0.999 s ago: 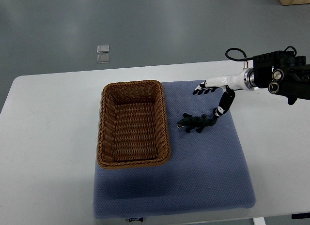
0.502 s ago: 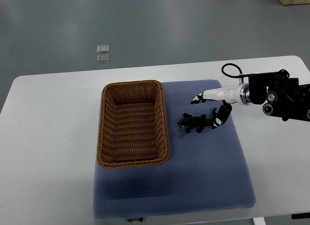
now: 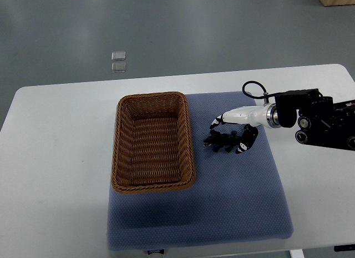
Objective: Place crocodile in brown basket with right hand
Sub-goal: 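Lower the right hand onto the green toy crocodile, then close the right hand's fingers around the crocodile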
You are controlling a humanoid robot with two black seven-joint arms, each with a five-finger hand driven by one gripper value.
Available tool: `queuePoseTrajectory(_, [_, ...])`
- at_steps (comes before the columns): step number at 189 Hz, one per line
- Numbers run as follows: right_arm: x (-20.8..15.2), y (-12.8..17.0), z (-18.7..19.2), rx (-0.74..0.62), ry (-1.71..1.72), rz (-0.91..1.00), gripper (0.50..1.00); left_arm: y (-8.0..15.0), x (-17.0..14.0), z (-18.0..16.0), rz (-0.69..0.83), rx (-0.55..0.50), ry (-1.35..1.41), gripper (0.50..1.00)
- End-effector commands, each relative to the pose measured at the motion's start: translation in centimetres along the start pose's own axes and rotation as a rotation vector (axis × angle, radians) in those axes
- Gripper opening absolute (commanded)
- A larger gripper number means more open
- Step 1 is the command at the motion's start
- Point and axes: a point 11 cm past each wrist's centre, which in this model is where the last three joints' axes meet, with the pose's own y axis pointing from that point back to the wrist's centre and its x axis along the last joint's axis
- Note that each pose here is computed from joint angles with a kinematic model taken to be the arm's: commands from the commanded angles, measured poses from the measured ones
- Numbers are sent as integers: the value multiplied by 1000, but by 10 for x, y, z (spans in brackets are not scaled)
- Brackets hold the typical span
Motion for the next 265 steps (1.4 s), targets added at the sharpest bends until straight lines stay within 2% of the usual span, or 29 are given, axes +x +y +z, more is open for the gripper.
queuePoseTrajectory(1, [-1, 0, 4, -11, 3, 7, 870, 0, 0, 0, 0, 0, 0, 1000])
queuePoseTrajectory(60, [-7, -1, 4, -9, 18, -1, 797, 0, 0, 1, 0, -1, 0, 1000])
queuePoseTrajectory(105, [-8, -2, 4, -8, 25, -4, 793, 0, 0, 1, 0, -1, -2, 1000])
queuePoseTrajectory(173, [-8, -3, 4, -11, 43, 8, 719, 0, 0, 1, 0, -1, -2, 1000])
queuePoseTrajectory(192, [-6, -3, 4, -9, 40, 19, 656, 0, 0, 1, 0, -1, -2, 1000])
queuePoseTrajectory(230, [1, -5, -1, 9, 22, 61, 654, 0, 0, 1, 0, -1, 0, 1000])
queuePoseTrajectory(265, [-9, -7, -1, 16, 42, 47, 650, 0, 0, 1, 0, -1, 0, 1000])
